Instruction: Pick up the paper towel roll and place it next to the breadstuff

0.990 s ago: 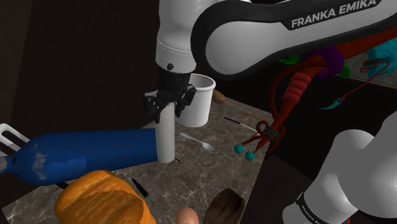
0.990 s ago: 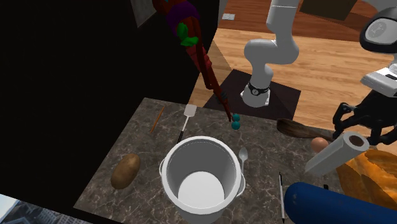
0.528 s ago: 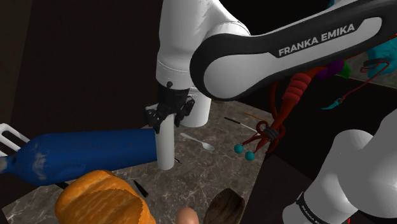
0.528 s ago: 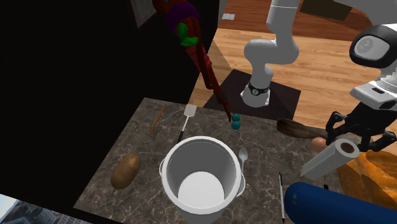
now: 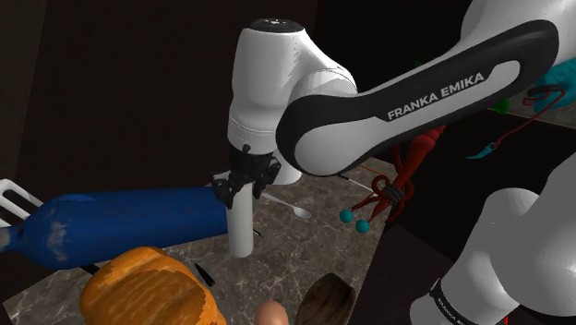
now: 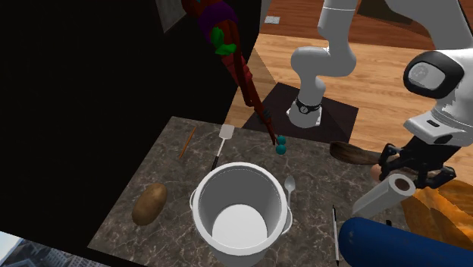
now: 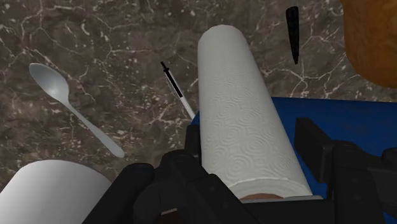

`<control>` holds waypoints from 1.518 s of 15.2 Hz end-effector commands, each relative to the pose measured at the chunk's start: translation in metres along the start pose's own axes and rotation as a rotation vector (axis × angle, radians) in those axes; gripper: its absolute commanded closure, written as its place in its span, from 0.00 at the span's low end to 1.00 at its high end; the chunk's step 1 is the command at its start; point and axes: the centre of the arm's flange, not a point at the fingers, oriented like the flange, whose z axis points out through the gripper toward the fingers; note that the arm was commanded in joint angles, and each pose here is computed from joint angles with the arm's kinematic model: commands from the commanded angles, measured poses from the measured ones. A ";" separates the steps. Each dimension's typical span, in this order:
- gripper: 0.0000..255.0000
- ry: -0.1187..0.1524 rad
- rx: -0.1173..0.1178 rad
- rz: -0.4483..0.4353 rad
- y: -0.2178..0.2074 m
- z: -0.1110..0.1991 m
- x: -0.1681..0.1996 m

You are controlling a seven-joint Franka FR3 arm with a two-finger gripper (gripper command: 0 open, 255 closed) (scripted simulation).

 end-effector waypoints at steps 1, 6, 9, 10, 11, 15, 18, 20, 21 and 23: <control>1.00 0.000 0.001 0.000 0.000 0.010 -0.002; 1.00 0.000 0.001 0.000 0.000 0.020 -0.005; 1.00 0.000 0.001 0.000 0.000 0.020 -0.005; 1.00 0.000 0.001 0.000 0.000 0.020 -0.005; 0.00 0.000 0.001 0.000 0.000 0.020 -0.005; 0.00 0.000 0.001 0.000 0.000 0.020 -0.005; 0.00 0.000 0.001 0.000 0.000 -0.007 -0.005; 0.00 0.000 0.001 0.000 0.000 -0.030 -0.005; 0.00 0.000 0.001 0.000 0.000 -0.030 -0.005; 0.00 0.000 0.001 0.000 0.000 -0.030 -0.005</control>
